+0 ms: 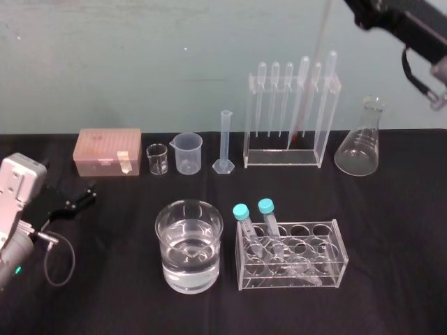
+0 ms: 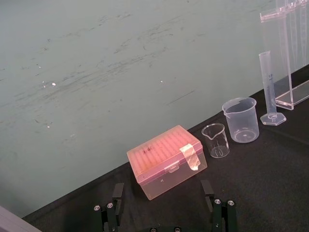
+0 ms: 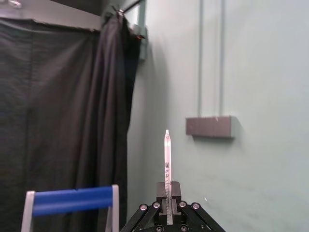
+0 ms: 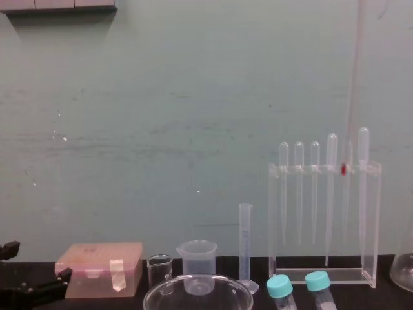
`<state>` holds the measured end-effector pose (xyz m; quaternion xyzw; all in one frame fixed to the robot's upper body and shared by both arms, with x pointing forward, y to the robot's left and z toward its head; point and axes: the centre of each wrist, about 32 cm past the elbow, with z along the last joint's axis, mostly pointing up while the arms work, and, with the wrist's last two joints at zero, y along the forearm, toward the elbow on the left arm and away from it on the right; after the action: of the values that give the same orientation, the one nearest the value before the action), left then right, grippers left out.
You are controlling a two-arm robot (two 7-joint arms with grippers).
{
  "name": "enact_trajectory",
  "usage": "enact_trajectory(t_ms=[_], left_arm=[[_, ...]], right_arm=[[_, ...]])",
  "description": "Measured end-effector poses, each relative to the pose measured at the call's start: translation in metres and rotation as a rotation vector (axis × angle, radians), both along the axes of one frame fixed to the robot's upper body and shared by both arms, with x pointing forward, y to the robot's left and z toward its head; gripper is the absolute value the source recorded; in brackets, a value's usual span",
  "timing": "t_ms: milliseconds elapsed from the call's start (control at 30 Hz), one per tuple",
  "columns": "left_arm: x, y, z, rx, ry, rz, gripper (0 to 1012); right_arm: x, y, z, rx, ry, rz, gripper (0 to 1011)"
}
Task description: Hold the thermometer with one hand and immerse one end into the beaker, then reinsert it into the test tube rack.
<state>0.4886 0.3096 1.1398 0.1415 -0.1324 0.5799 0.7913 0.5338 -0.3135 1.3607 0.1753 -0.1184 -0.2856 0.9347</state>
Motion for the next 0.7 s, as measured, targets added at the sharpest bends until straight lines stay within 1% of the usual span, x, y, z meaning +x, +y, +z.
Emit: enact_trajectory(t_ms=[33,67,100,200,233,333,367,400,433,467,500,533,567,600,633,700], left_arm=[[0.000,0.000,0.000,0.000,0.000,0.000,1008],[0.000,0.000,0.000,0.000,0.000,0.000,1008],[0.000,0.000,0.000,0.000,0.000,0.000,1008],[0.000,0.000,0.000,0.000,0.000,0.000,1008],[0.000,0.000,0.000,0.000,0.000,0.000,1008],[0.000,0.000,0.000,0.000,0.000,0.000,1008],[0.000,0.000,0.000,0.000,0.000,0.000,1008],[0.000,0.000,0.000,0.000,0.000,0.000,1008],[0.000,0.000,0.000,0.000,0.000,0.000,1008],[0.000,0.000,0.000,0.000,0.000,0.000,1008],[0.000,0.000,0.000,0.000,0.000,0.000,1008],[0.000,0.000,0.000,0.000,0.000,0.000,1008],[0.000,0.000,0.000,0.000,0.000,0.000,1008],[0.000,0.000,0.000,0.000,0.000,0.000,1008],[0.000,0.000,0.000,0.000,0.000,0.000,1008],[0.000,0.000,0.000,0.000,0.000,0.000,1008]], right_arm=[[0.005,0.004,0.007,0.000,-0.015,0.018,56],[0.007,0.006,0.009,0.000,-0.019,0.028,56],[0.012,0.012,0.012,0.000,-0.024,0.054,56],[0.020,0.027,0.011,0.001,-0.017,0.104,56],[0.024,0.037,0.009,0.002,-0.004,0.139,56],[0.029,0.056,0.002,0.004,0.020,0.199,56],[0.031,0.068,-0.003,0.006,0.034,0.240,56],[0.032,0.073,-0.005,0.005,0.039,0.260,56],[0.034,0.083,-0.010,0.004,0.048,0.294,56],[0.034,0.083,-0.010,0.004,0.048,0.294,56],[0.036,0.093,-0.015,0.000,0.059,0.327,56],[0.037,0.097,-0.018,-0.002,0.065,0.340,56],[0.038,0.105,-0.025,-0.008,0.078,0.365,56],[0.039,0.108,-0.027,-0.013,0.081,0.374,56],[0.040,0.113,-0.034,-0.026,0.083,0.389,56],[0.041,0.116,-0.041,-0.041,0.085,0.396,56]])
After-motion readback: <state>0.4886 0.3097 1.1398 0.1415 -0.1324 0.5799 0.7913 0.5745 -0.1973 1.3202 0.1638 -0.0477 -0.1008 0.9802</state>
